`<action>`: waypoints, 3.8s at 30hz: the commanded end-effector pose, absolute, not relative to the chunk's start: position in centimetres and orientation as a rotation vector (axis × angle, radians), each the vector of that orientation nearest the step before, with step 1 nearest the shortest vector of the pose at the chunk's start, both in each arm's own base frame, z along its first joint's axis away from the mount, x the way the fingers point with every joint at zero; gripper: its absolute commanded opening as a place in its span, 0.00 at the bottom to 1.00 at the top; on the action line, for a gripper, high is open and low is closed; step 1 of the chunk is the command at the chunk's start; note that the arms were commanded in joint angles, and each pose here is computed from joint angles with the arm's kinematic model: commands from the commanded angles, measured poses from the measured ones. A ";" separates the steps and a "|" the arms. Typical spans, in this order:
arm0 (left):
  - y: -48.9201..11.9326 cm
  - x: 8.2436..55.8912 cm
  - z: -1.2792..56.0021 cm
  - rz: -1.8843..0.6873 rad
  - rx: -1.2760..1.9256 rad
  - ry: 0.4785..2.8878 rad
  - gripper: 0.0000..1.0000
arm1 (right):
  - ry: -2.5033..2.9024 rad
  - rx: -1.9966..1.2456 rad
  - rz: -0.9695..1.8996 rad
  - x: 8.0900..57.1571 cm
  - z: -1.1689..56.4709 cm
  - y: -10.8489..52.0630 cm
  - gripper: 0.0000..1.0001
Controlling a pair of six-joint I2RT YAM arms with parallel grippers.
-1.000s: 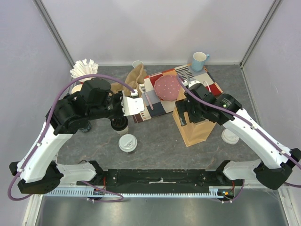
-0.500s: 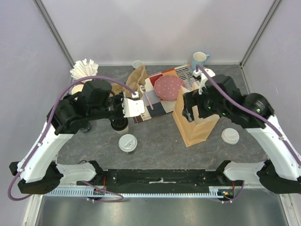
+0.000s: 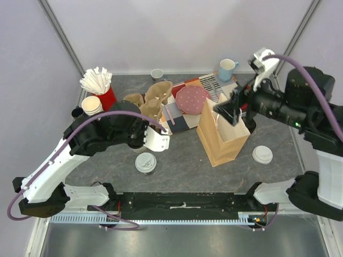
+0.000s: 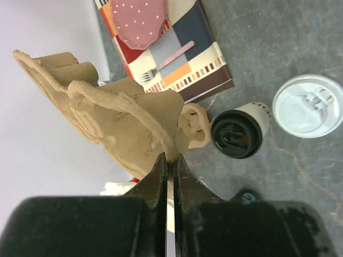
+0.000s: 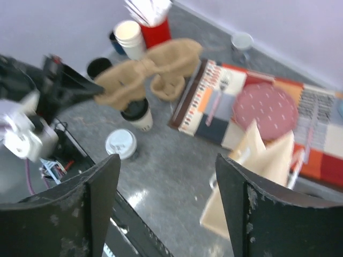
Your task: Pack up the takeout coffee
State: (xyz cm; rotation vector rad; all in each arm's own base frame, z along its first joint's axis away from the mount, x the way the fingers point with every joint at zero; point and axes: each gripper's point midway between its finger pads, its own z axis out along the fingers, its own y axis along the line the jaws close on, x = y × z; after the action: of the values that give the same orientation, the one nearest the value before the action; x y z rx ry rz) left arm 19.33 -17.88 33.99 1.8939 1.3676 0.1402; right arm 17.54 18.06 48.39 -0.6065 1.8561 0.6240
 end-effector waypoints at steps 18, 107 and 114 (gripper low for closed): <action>-17.2 23.8 35.0 1.210 1.837 0.612 0.02 | 1.732 -0.991 0.486 25.8 41.6 36.1 0.72; -38.6 28.2 35.0 -0.615 1.947 0.808 0.80 | 0.961 -1.201 -0.032 31.2 51.7 5.4 0.00; -39.9 30.2 30.5 -0.488 2.082 0.749 0.82 | 0.913 -1.238 -0.002 29.4 52.0 6.5 0.00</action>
State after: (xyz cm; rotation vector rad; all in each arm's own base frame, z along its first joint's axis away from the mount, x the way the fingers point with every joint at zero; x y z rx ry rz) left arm 29.46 -38.90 32.34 1.9828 0.8742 -0.5879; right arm 32.19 4.49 50.48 -1.1282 1.0742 -0.0021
